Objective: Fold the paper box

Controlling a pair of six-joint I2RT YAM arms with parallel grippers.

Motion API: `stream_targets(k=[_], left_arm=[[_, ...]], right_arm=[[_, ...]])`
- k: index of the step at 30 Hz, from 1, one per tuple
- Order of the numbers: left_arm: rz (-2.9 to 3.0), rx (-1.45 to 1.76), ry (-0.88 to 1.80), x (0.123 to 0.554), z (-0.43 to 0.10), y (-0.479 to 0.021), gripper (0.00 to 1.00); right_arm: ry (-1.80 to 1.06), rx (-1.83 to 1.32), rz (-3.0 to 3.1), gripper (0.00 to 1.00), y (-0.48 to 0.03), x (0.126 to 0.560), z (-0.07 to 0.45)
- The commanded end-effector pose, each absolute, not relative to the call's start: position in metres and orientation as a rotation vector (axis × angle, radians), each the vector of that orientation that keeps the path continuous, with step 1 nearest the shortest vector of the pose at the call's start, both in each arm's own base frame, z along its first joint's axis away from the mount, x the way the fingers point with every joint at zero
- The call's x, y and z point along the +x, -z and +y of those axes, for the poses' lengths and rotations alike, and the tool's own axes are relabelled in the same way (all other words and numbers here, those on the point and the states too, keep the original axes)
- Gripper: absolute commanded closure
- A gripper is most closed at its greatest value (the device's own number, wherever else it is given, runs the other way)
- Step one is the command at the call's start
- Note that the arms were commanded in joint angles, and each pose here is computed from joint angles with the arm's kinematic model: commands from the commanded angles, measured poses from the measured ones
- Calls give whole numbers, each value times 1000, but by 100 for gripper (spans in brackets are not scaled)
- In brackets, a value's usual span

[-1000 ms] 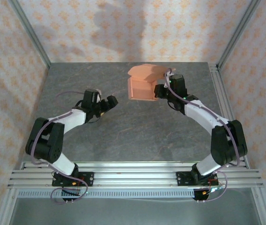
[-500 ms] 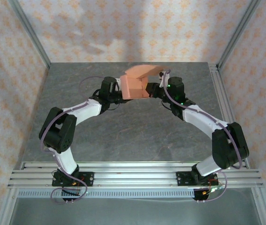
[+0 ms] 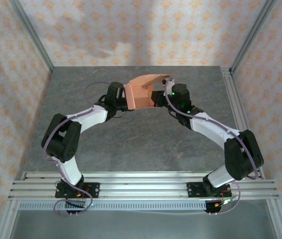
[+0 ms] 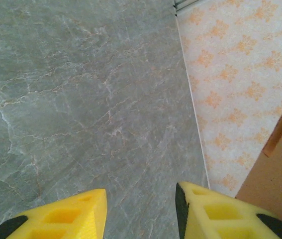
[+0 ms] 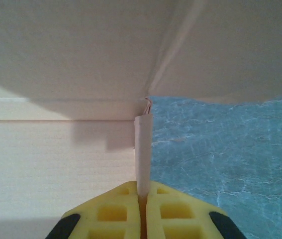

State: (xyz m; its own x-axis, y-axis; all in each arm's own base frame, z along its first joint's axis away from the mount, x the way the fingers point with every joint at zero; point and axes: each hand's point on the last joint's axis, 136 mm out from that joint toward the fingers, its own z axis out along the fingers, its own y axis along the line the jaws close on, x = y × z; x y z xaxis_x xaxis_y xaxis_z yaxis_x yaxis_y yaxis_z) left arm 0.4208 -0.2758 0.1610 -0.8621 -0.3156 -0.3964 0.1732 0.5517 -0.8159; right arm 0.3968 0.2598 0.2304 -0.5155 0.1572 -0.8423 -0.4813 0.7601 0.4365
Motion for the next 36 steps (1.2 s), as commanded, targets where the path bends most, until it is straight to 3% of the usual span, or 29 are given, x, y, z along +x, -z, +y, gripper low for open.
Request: stream_targets(k=[1,26,36], left_arm=[[2165,-6,1327,422,-288,-207,58],[2099,9,1346,431,-292,-235,62],[2138,-8,1278,428,-280,-221,60]], right_arm=[[-681,-337,2010,92,-219,391,264],[-207,-554,2073,96,-171,394,278],[-298,-454,2015,95,-199,392,268]])
